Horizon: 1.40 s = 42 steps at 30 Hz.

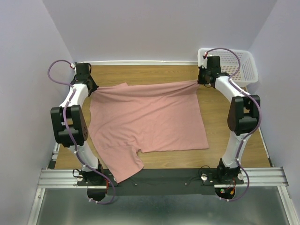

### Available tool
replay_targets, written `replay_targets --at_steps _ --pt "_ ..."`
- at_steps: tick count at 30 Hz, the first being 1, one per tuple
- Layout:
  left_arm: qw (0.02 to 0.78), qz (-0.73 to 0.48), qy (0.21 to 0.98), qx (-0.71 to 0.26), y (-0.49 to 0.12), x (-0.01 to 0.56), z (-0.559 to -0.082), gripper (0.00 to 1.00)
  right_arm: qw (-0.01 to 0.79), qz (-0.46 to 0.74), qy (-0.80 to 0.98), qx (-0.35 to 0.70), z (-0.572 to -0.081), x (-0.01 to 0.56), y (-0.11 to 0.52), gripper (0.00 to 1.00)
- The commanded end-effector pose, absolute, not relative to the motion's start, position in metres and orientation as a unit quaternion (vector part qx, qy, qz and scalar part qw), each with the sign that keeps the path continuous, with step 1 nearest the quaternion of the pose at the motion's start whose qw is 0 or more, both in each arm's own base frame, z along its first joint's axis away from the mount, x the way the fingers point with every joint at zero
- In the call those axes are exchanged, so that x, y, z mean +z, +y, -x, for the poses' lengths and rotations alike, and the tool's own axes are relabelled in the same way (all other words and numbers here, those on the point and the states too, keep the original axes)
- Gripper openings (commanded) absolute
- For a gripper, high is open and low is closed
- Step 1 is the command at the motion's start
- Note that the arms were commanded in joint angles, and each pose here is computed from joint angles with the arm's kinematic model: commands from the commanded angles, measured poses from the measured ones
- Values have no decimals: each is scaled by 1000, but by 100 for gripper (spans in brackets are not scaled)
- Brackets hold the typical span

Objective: Fold and stack the t-shirts
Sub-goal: Fold the tshirt

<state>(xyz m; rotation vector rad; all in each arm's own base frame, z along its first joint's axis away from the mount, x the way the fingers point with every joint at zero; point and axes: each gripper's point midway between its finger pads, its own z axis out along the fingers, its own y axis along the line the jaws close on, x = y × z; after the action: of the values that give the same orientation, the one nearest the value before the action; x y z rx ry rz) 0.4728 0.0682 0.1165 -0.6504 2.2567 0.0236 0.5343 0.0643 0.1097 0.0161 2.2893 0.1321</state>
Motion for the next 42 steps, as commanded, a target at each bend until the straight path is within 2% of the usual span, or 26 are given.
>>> replay_targets --at_steps 1,9,18,42 --pt "396 275 875 47 88 134 -457 0 427 -17 902 56 -528 128 57 1" --pt "393 280 874 63 94 135 -444 0 416 -49 908 22 -510 121 34 1" --pt "380 279 879 64 91 126 -431 0 427 -47 902 37 -510 135 34 1" --pt "327 309 891 66 89 83 -384 0 354 -70 931 59 -459 80 40 1"
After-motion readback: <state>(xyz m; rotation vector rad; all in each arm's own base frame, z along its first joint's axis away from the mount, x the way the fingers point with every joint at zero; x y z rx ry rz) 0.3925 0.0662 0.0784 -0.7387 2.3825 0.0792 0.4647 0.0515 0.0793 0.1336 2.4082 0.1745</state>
